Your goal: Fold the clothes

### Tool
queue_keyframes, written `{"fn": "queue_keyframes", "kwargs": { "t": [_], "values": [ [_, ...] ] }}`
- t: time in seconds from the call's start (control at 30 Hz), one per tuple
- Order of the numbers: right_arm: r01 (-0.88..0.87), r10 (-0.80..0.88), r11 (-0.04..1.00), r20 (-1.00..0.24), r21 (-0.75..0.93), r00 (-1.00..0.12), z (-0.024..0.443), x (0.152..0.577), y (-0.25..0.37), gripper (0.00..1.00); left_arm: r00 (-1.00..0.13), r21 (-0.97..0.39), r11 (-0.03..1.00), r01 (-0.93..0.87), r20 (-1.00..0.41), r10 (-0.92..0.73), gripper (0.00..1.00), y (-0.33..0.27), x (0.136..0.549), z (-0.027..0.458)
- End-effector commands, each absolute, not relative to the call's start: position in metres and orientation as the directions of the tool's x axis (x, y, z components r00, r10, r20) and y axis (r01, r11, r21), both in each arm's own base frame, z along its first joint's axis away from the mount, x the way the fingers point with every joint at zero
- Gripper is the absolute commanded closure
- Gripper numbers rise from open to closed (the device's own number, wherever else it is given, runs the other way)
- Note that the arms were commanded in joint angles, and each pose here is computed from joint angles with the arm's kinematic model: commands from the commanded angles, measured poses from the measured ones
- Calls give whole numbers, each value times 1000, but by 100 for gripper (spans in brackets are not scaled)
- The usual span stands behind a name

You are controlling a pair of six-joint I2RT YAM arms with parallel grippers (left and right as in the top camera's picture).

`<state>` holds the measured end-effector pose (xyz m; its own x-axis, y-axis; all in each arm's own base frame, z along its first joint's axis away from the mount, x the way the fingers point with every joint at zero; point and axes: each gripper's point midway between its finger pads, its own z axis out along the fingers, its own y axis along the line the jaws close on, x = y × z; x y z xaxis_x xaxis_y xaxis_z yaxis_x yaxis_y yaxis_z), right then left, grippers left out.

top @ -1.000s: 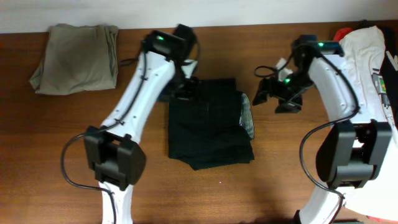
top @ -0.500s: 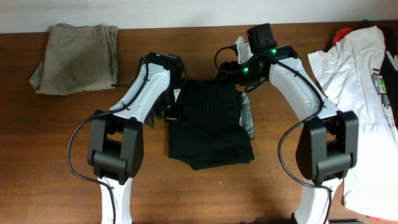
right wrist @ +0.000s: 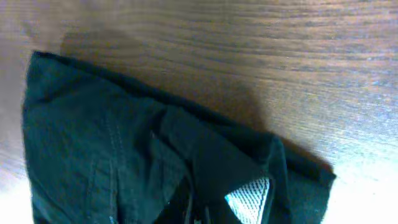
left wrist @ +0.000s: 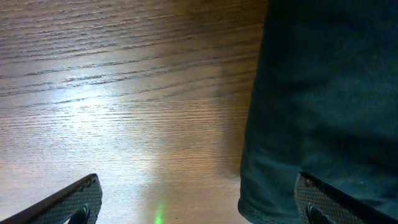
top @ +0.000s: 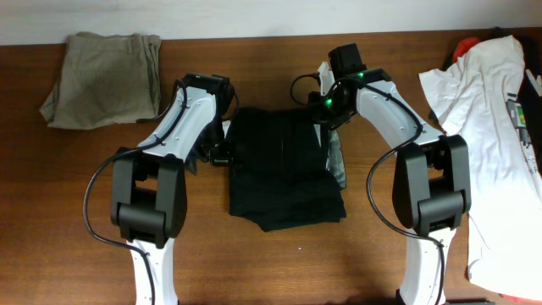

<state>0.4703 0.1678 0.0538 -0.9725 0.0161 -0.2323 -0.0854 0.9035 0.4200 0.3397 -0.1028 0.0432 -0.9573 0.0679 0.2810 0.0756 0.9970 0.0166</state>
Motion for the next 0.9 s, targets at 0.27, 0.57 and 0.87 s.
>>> {"fn": "queue_keyframes", "kwargs": {
  "t": [0.27,0.57,0.87],
  "values": [
    [52,74,989,-162,136,-984,75,464,96,96,-960,25,997,79,272,69,2,-101,343,39],
    [185,210,941,60,-283,-976,81,388,24,40,-963,22,997,78,261,70,1,-102,345,38],
    [-94,-140,973,212,213,-967,142,322,129,3,-964,21,997,78,256,70,1,-102,347,38]
  ]
}}
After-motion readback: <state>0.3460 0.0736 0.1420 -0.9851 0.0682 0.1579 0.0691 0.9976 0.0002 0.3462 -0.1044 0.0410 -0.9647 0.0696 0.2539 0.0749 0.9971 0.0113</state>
